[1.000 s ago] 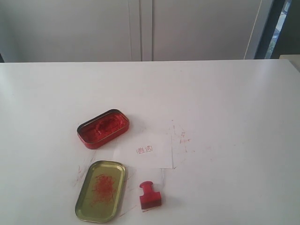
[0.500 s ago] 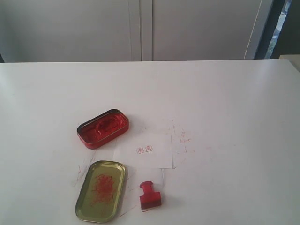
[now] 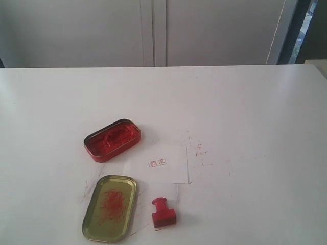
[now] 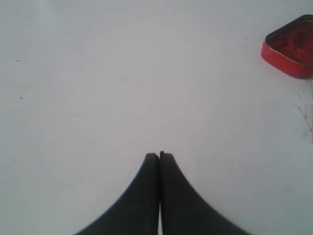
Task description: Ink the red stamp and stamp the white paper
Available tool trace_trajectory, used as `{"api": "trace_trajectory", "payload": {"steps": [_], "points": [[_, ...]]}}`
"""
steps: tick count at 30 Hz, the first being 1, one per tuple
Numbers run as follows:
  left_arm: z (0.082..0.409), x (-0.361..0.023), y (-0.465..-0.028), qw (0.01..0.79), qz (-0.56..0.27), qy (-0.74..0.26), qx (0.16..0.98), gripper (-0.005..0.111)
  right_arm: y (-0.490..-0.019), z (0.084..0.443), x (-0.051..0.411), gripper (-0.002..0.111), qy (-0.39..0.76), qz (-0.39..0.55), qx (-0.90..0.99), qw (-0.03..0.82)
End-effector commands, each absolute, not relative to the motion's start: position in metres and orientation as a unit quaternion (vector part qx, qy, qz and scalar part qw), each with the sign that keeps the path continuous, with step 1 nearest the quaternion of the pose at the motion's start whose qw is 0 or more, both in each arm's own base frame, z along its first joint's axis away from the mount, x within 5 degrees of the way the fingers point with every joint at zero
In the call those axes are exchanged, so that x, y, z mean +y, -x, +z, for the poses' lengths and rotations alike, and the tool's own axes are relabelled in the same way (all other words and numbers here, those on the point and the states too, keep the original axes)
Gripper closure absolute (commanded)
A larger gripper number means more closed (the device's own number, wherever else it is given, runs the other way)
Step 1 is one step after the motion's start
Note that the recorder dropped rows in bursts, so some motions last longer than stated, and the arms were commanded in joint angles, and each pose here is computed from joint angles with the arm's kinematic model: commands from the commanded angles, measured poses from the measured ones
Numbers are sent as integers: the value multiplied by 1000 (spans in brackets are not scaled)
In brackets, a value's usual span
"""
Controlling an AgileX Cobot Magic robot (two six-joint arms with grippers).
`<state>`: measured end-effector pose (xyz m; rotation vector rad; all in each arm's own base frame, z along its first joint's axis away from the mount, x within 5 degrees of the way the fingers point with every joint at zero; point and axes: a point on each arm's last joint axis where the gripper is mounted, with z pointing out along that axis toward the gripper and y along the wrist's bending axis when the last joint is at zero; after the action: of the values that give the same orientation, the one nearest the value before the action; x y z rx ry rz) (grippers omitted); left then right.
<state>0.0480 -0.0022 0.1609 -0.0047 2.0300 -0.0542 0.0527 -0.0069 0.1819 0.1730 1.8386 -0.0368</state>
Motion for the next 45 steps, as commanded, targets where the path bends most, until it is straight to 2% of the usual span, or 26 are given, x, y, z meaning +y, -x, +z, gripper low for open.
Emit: {"api": "trace_trajectory", "payload": {"steps": [1, 12, 45], "points": [[157, -2, -48, 521, -26, 6, 853, 107, -53, 182, -7, 108, -72, -16, 790, 608], [158, -9, -47, 525, -43, -36, 849, 107, -53, 182, -7, 108, -72, -16, 790, 608], [158, -7, -48, 525, -32, -37, 850, 107, -53, 182, -7, 108, -72, -16, 790, 608]]}}
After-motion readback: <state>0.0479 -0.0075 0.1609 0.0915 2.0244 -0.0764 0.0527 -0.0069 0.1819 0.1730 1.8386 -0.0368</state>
